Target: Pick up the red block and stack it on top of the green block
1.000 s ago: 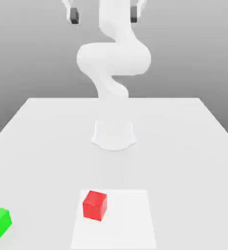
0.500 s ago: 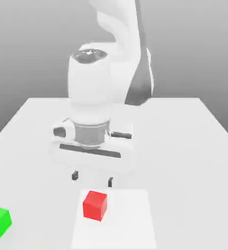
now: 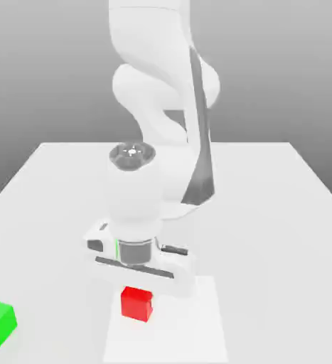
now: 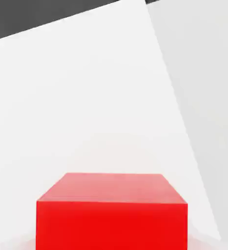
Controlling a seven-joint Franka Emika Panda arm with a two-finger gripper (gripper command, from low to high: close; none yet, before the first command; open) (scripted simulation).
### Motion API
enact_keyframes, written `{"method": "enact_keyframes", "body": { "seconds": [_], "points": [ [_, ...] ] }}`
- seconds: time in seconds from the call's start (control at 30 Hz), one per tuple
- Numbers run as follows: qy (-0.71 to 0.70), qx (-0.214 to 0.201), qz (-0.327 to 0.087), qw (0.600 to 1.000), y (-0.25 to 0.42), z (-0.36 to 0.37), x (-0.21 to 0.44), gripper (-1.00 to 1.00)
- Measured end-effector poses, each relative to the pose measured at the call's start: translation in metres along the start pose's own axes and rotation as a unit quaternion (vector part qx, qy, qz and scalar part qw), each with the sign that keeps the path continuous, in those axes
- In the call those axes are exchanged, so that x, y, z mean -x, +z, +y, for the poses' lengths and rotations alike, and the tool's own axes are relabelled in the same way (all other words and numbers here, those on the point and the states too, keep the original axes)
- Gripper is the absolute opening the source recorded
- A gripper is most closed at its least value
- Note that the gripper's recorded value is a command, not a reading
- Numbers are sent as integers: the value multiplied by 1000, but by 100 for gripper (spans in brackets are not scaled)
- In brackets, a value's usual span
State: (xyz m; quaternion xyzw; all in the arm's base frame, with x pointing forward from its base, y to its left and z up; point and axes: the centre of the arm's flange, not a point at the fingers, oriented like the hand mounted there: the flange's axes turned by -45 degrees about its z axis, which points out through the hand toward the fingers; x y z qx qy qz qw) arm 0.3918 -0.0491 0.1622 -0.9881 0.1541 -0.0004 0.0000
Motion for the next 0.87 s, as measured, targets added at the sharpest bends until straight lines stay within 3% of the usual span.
{"method": "enact_keyframes", "body": {
  "seconds": [0.13,0.27,0.4,0.53,0.67,0.7,0.87],
  "points": [
    [1,0,0,1000,-39,0,1,-100],
    [139,-1,0,990,-56,56,-41,-100],
    [290,-1,0,957,-69,122,-83,-100],
    [439,-1,0,898,-81,205,-110,-100],
    [472,0,0,881,-36,226,-114,-100],
    [473,0,0,881,-26,227,-114,100],
    [473,0,0,881,-26,227,-114,100]
  ]
}}
